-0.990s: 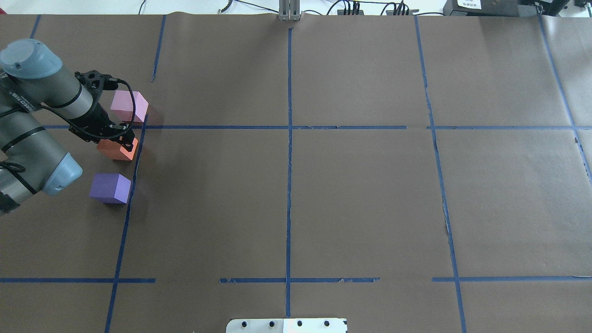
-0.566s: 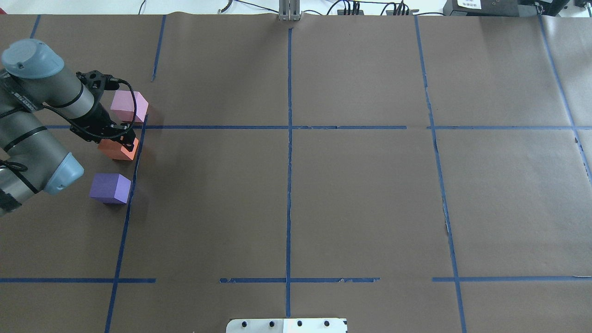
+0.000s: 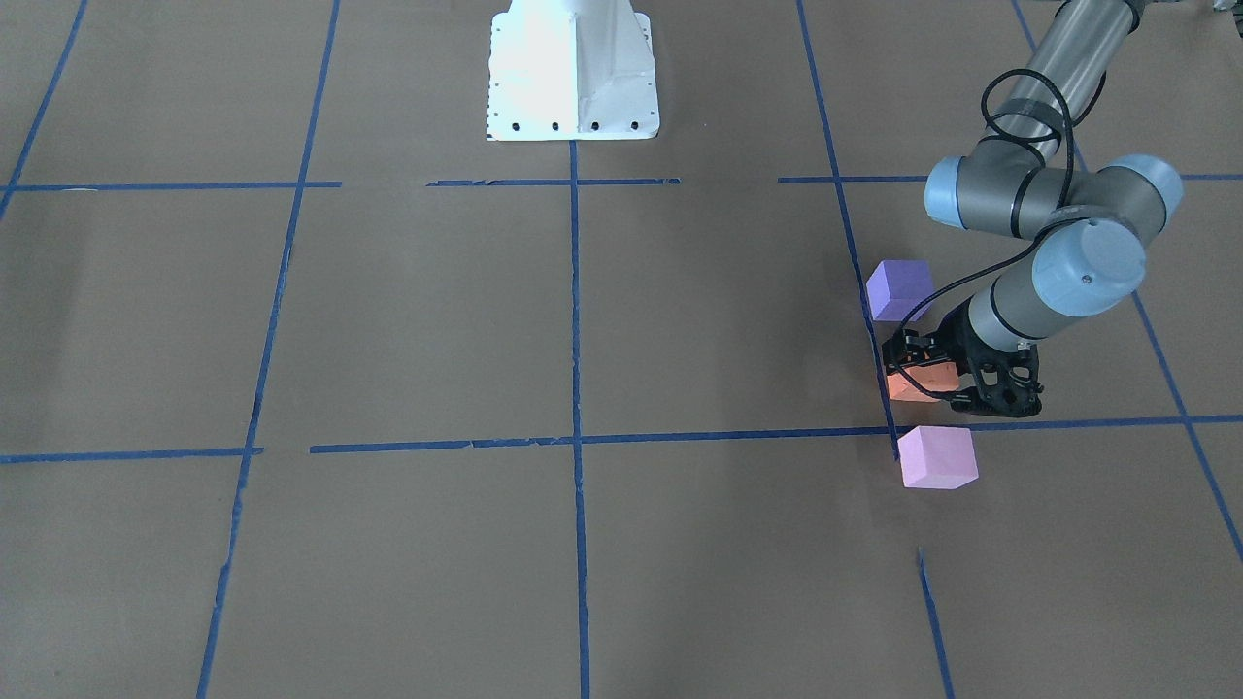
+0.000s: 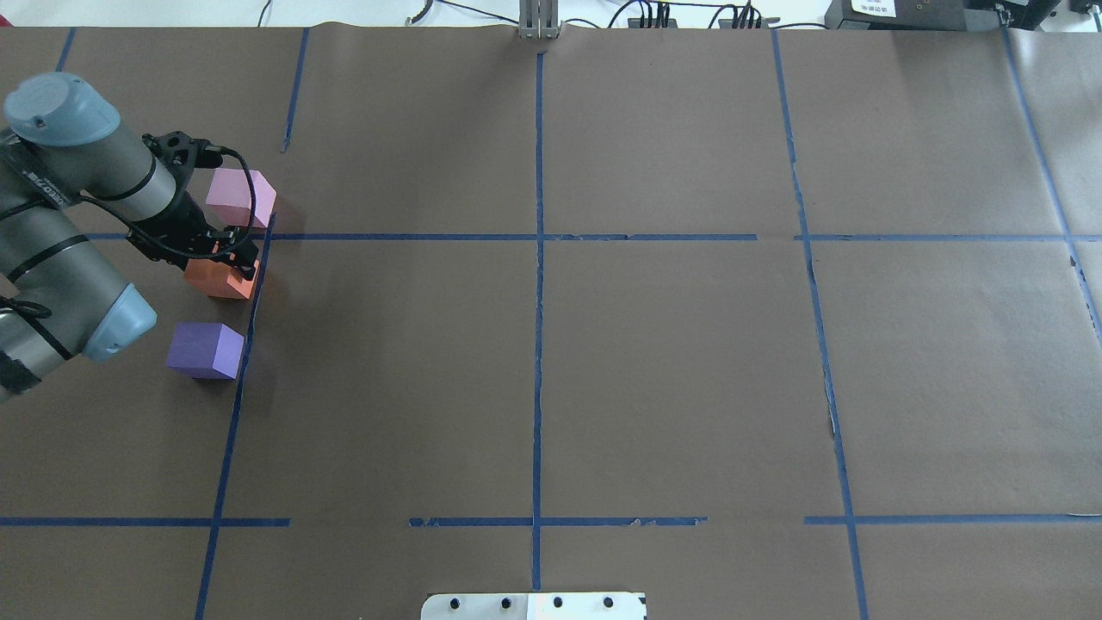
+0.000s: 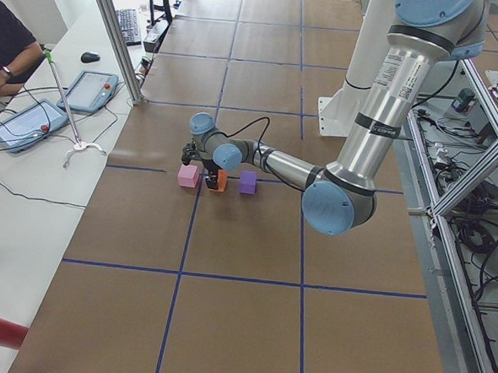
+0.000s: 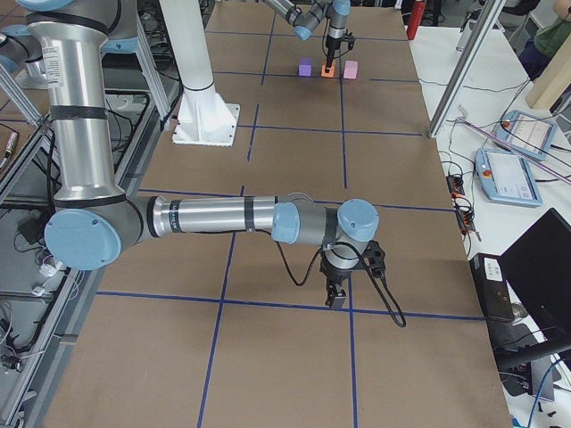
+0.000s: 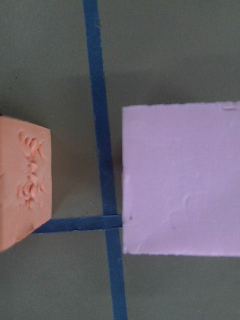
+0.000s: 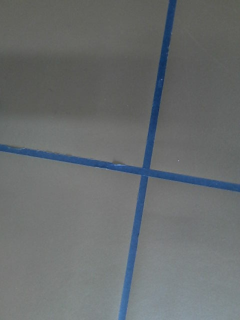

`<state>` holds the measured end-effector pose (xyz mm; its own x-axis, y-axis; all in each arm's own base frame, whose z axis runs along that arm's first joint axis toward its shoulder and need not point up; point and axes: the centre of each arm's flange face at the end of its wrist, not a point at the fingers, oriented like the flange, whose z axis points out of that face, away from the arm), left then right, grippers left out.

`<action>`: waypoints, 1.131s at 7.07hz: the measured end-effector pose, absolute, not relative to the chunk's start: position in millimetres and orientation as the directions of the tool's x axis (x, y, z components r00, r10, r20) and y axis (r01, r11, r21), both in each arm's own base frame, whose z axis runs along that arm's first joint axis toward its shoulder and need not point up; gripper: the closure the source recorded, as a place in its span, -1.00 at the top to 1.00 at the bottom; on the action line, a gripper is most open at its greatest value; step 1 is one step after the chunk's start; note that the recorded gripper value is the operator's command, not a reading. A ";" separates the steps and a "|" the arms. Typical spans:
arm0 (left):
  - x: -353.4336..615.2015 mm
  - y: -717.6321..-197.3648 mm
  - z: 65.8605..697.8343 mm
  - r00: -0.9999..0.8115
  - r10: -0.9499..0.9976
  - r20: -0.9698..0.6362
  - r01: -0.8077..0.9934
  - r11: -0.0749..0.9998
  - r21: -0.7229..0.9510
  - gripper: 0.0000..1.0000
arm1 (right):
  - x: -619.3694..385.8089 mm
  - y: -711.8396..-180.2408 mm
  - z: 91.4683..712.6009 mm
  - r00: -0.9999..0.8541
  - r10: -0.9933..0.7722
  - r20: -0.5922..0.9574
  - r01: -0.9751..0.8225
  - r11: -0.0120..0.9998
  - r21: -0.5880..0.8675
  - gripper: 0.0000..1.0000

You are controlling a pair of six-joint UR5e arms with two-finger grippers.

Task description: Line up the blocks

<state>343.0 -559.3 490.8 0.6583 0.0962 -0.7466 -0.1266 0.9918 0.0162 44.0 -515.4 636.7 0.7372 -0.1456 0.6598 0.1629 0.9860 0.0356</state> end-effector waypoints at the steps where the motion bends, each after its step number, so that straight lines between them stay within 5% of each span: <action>1: 342.7 -559.1 489.7 0.658 0.096 -0.747 -0.126 0.992 0.017 1.00 | 44.0 -515.4 636.8 0.737 -0.146 0.660 0.163 0.986 0.036 1.00; 8: 286.5 -563.4 440.4 0.658 0.058 -0.751 -0.055 0.998 0.029 1.00 | 44.0 -515.7 636.5 0.737 -0.146 0.660 0.163 0.986 0.036 1.00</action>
